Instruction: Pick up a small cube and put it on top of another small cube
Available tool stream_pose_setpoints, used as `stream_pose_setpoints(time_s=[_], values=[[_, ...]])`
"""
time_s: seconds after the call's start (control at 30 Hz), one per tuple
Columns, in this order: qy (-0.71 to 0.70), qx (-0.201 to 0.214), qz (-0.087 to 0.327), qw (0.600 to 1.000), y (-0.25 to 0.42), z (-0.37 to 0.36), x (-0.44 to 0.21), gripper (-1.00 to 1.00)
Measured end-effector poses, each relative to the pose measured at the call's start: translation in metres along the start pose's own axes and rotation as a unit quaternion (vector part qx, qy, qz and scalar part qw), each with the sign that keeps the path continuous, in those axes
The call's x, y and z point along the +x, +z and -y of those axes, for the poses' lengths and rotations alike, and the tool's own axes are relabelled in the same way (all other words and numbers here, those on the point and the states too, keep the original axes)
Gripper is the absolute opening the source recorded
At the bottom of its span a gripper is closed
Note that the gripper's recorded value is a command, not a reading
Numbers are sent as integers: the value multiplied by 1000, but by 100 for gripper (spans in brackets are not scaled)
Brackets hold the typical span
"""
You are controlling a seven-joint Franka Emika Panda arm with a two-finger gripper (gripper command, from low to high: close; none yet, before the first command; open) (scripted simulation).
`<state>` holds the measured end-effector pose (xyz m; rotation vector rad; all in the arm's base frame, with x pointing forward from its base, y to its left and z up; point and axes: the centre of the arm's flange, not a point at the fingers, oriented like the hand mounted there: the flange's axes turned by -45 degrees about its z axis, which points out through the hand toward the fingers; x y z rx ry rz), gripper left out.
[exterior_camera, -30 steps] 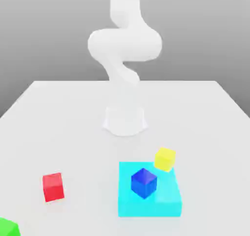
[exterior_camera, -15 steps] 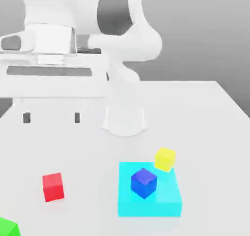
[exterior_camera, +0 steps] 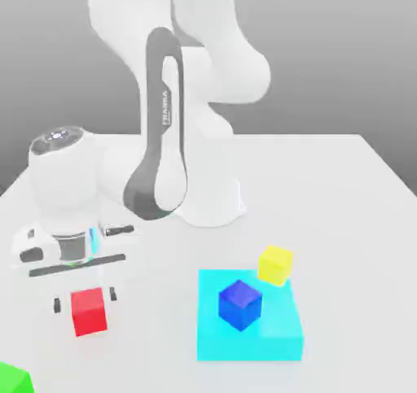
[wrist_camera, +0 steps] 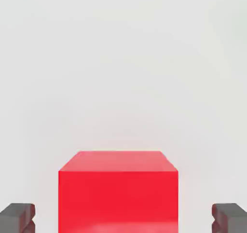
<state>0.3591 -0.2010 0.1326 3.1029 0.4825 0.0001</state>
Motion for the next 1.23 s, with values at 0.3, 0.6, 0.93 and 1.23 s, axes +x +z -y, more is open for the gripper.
stream_pose_setpoints(time_s=[0.3,0.6,0.93,1.23], values=[[-1,0,1,1000,-27,-1,1,-100],[-17,12,-5,1000,-97,78,65,-100],[-3,5,-1,1000,-160,212,113,-100],[-3,1,0,1000,-106,225,115,100]])
